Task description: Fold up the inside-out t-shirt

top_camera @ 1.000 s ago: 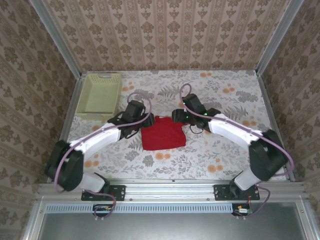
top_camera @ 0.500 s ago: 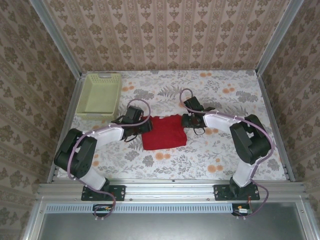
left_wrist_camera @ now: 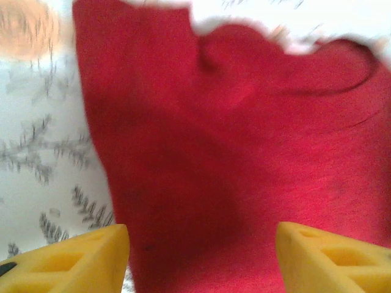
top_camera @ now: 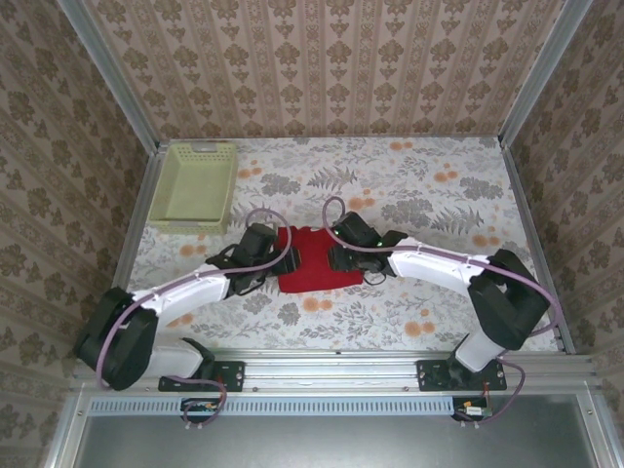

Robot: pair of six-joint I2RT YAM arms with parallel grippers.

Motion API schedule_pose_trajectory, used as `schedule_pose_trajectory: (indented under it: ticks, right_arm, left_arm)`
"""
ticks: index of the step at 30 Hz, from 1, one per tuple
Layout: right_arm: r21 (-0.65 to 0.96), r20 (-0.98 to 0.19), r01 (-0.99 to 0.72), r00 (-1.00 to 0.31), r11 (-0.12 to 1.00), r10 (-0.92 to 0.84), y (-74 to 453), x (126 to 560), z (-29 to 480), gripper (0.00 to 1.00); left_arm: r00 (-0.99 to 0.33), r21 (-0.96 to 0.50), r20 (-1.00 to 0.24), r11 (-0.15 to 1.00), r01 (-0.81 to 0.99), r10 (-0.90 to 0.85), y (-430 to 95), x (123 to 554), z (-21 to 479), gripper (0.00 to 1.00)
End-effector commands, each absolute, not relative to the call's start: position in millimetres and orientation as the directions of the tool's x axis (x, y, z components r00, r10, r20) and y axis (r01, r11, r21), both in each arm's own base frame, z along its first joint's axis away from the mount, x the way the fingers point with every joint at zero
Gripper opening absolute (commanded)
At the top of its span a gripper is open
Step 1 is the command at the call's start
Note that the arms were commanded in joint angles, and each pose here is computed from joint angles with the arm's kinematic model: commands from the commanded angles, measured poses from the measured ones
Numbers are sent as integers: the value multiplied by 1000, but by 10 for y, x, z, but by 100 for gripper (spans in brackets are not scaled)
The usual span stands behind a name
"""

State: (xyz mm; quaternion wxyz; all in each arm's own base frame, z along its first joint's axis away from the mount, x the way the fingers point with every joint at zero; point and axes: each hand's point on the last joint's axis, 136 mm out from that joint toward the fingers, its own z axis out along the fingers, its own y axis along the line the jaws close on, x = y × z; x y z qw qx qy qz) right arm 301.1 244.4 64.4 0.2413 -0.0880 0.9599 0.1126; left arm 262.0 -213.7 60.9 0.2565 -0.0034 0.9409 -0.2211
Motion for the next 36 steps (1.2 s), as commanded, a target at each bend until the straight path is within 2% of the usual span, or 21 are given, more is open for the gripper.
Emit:
schedule_pose_trajectory:
  ticks: [1, 8, 14, 17, 22, 26, 31, 36]
  right_arm:
    - [123, -442, -144, -894, 982, -76, 2206, 3020, 375, 48]
    - [74, -507, -161, -856, 984, -102, 2037, 3057, 741, 55]
    - [10, -575, -235, -796, 972, -186, 2295, 2981, 1152, 68]
    - [-16, -542, -267, -808, 964, -233, 2549, 2904, 1045, 74]
    - [-169, -461, -288, -822, 943, -334, 2813, 2844, 727, 84]
    - [-208, -414, -285, -841, 936, -349, 2897, 2932, 510, 89]
    - [-214, -362, -240, -881, 947, -305, 2732, 3205, 302, 91]
    - [-190, -314, -193, -917, 963, -246, 2252, 3504, 136, 90]
  left_arm:
    - [-884, -442, -449, 892, 93, -130, -2164, 2590, 489, 64]
    - [-849, -426, -498, 902, 65, -174, -1772, 2567, 745, 66]
    - [-757, -351, -621, 936, 40, -201, -1332, 2475, 1260, 71]
    - [-695, -354, -670, 935, -11, -262, -1089, 2416, 1463, 72]
    - [-568, -446, -717, 892, -72, -404, -754, 2300, 1845, 76]
    - [-531, -453, -735, 888, -76, -421, -661, 2248, 1940, 79]
    - [-564, -445, -719, 893, -74, -405, -696, 2246, 1827, 80]
    - [-576, -436, -713, 896, -81, -399, -687, 2239, 1746, 82]
